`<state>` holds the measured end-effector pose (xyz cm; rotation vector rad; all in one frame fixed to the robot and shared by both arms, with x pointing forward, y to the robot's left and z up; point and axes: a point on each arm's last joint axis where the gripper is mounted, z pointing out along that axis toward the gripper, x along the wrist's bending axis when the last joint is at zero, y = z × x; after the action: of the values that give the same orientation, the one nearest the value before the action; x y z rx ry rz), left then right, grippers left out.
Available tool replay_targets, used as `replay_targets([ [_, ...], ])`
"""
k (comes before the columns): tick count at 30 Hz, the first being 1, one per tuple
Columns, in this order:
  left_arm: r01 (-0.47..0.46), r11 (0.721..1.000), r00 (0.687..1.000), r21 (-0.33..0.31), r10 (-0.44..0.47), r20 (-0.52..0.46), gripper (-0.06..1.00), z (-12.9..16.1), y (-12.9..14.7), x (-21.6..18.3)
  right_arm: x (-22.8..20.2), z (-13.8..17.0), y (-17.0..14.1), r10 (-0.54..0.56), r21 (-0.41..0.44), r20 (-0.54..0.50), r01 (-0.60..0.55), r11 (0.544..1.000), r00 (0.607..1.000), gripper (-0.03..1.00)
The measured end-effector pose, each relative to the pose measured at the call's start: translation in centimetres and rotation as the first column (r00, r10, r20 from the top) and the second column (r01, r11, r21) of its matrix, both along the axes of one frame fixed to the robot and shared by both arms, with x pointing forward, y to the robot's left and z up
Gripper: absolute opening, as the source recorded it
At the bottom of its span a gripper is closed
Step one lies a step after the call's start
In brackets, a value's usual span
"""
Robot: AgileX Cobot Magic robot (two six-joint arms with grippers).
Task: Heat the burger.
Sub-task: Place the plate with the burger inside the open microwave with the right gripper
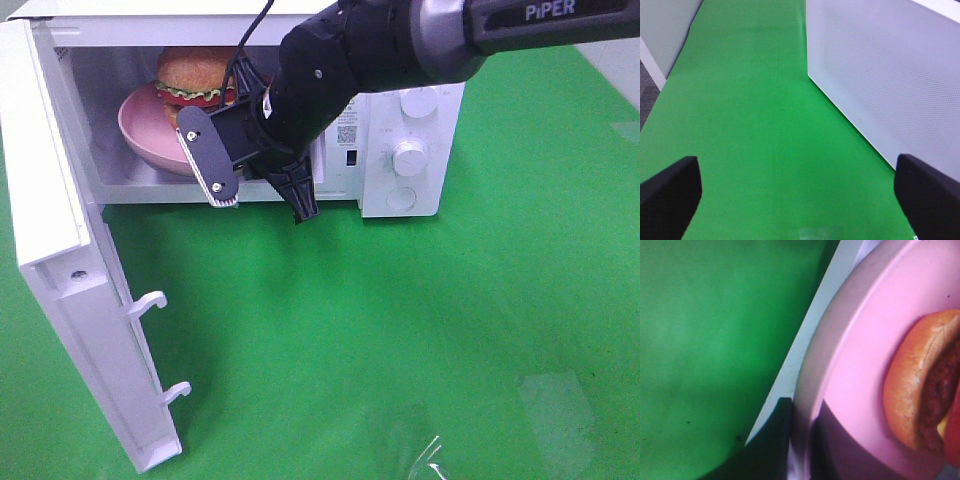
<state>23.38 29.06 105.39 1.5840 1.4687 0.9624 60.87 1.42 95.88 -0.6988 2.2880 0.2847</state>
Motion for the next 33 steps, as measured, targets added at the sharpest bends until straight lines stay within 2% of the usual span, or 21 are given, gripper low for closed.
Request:
replay_targets([
  [18,0.000,1.000,1.000,0.000,0.000,0.000,0.99,0.0,0.0,0.0,3.2,-1.7,0.0,-0.060,0.000,-0.008,0.060,0.998,0.998,0.03],
  [25,0.000,1.000,1.000,0.000,0.000,0.000,0.99,0.0,0.0,0.0,4.1,-3.5,0.5,-0.064,-0.013,-0.016,0.064,0.998,0.998,0.03],
  [33,0.000,1.000,1.000,0.000,0.000,0.000,0.99,0.0,0.0,0.0,4.4,-3.5,0.7,-0.058,-0.005,0.001,0.058,0.998,0.998,0.03],
])
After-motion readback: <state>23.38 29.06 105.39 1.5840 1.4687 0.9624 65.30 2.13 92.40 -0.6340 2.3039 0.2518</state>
